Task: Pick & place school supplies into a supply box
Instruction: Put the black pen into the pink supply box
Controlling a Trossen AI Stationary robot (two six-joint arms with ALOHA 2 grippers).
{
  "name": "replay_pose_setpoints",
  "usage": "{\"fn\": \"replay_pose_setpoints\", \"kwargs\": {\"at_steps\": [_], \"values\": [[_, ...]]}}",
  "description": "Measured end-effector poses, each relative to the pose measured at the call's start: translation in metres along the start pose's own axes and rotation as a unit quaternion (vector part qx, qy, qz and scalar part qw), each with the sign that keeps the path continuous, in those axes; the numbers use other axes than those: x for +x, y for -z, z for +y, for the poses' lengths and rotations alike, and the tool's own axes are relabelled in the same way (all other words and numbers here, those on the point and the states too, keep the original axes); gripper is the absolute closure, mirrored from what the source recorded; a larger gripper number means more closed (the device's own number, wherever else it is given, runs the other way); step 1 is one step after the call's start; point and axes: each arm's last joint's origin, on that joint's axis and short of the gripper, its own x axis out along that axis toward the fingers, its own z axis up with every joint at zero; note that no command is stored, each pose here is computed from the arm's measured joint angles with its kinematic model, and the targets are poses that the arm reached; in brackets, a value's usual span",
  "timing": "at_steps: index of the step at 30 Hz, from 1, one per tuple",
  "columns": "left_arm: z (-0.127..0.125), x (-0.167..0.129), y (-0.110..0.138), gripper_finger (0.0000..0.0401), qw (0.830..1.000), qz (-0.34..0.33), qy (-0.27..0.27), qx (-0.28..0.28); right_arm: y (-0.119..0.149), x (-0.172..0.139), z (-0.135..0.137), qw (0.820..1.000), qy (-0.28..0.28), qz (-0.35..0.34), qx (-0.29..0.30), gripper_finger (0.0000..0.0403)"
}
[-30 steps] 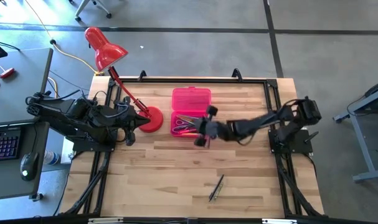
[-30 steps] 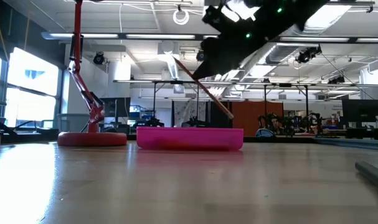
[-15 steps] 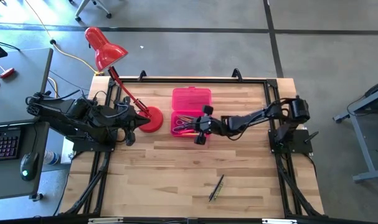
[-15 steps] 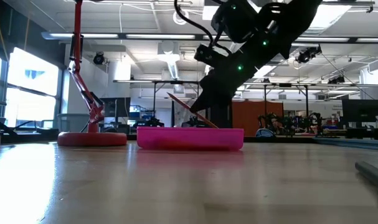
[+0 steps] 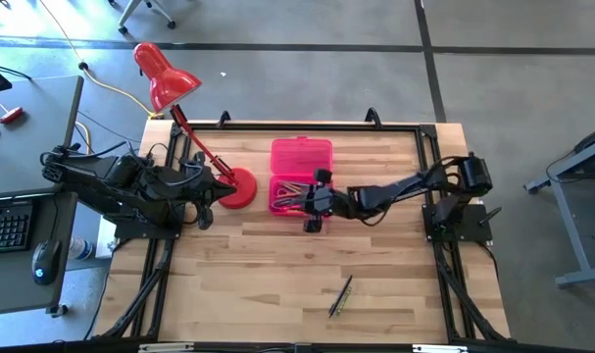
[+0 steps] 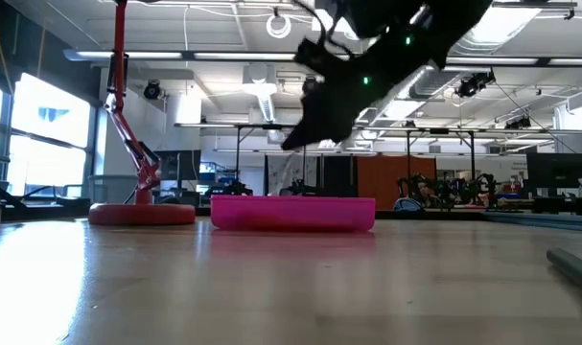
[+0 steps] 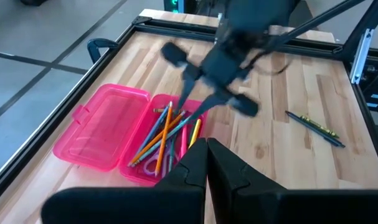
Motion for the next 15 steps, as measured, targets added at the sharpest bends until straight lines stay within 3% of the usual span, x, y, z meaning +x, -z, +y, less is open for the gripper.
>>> {"fn": "replay_pose_setpoints", "kwargs": {"at_steps": [3, 7, 12, 15], "values": [[0.0, 0.0, 0.0, 0.0361, 1.0, 0.0, 0.001, 0.0, -0.021, -0.019, 0.015, 0.999, -0.025, -0.015, -0.016, 0.0305], [0.0, 0.0, 0.001, 0.0359, 1.0, 0.005, 0.005, 0.002, -0.037, -0.054, 0.047, 0.99, -0.126, -0.015, -0.058, 0.0304], [0.0, 0.0, 0.001, 0.0361, 1.0, 0.006, 0.008, 0.002, -0.03, -0.098, 0.094, 0.949, -0.293, -0.001, -0.118, 0.0304], [-0.002, 0.003, 0.001, 0.0359, 1.0, 0.01, 0.007, 0.002, -0.019, -0.117, 0.116, 0.933, -0.337, 0.001, -0.125, 0.0304]]}}
